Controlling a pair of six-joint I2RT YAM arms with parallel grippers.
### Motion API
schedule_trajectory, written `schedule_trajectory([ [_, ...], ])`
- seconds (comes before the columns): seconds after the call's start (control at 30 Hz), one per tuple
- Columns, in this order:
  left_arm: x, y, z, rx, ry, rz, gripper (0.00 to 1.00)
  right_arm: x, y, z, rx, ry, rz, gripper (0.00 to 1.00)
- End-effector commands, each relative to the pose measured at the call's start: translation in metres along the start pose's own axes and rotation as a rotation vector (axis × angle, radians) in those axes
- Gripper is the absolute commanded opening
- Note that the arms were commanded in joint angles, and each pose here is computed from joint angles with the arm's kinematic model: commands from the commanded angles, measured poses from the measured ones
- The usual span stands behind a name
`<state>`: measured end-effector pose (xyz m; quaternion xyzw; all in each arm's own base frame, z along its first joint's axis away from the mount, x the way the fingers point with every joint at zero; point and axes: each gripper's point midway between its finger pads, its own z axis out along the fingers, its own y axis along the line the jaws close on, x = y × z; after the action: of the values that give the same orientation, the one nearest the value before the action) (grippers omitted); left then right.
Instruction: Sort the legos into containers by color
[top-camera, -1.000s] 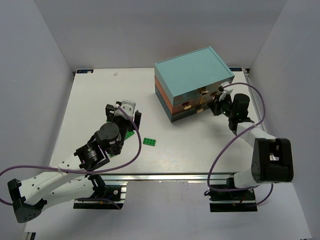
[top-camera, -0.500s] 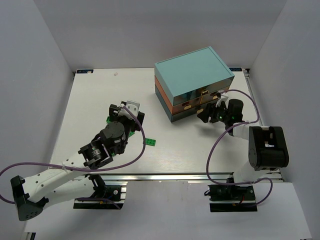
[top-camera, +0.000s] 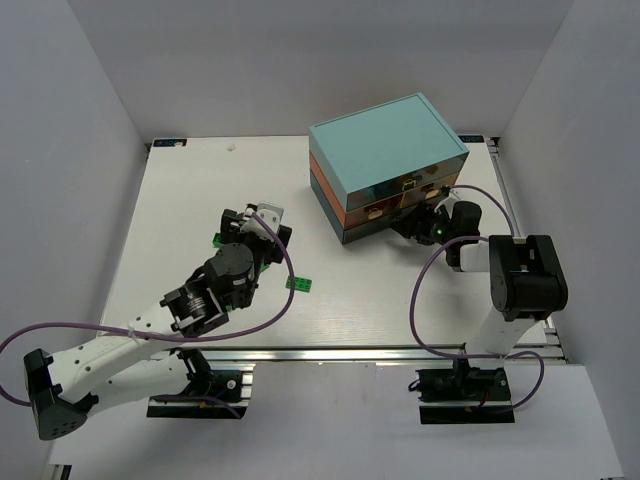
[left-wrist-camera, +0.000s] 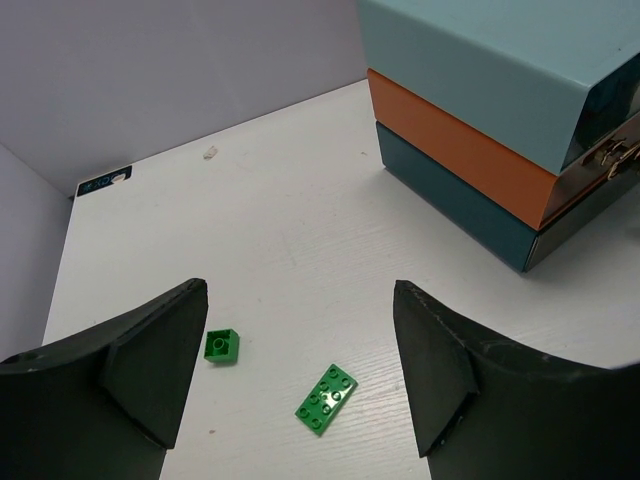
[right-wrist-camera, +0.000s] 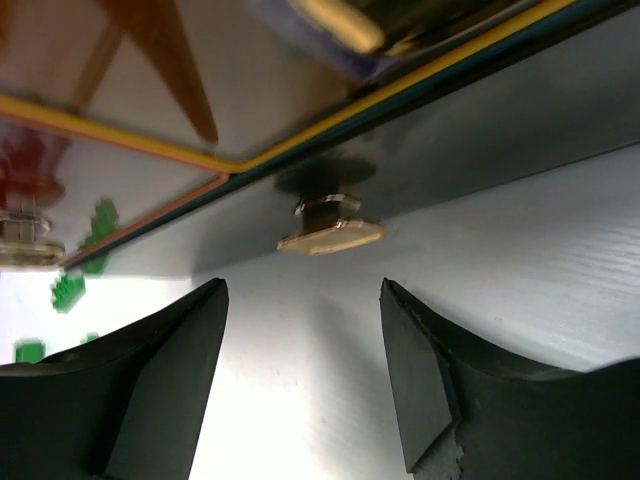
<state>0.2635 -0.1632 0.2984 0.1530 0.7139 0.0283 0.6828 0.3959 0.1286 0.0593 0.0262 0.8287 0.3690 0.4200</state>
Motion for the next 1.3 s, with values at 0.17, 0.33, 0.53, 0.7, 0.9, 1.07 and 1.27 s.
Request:
schedule_trajectory([
  [0.17, 0.0, 0.001, 0.001, -0.017, -0.005, 0.005, 0.85, -0.035, 0.007, 0.003, -0.021, -0.194, 0.038, 0.67],
  [0.33, 0.003, 0.0, 0.002, -0.018, 0.005, 0.017, 0.84, -0.033, 0.002, 0.015, -0.033, -0.171, 0.077, 0.63],
  [0.53, 0.004, 0.0, 0.003, -0.024, 0.006, 0.023, 0.85, -0.03, -0.003, 0.024, -0.045, -0.156, 0.096, 0.52],
  [0.7, 0.005, -0.001, 0.003, -0.024, 0.009, 0.028, 0.85, -0.03, -0.003, 0.022, -0.066, -0.17, 0.079, 0.3],
  [0.9, 0.007, -0.002, 0.004, -0.021, 0.013, 0.034, 0.86, -0.024, -0.004, 0.012, -0.069, -0.173, 0.05, 0.18],
  [1.07, 0.006, -0.003, 0.004, -0.015, 0.012, 0.028, 0.85, -0.019, -0.015, -0.007, -0.043, -0.165, 0.054, 0.18],
  [1.27, 0.007, -0.002, 0.004, -0.022, 0.016, 0.03, 0.86, -0.02, -0.03, 0.0, -0.027, -0.141, 0.097, 0.5],
])
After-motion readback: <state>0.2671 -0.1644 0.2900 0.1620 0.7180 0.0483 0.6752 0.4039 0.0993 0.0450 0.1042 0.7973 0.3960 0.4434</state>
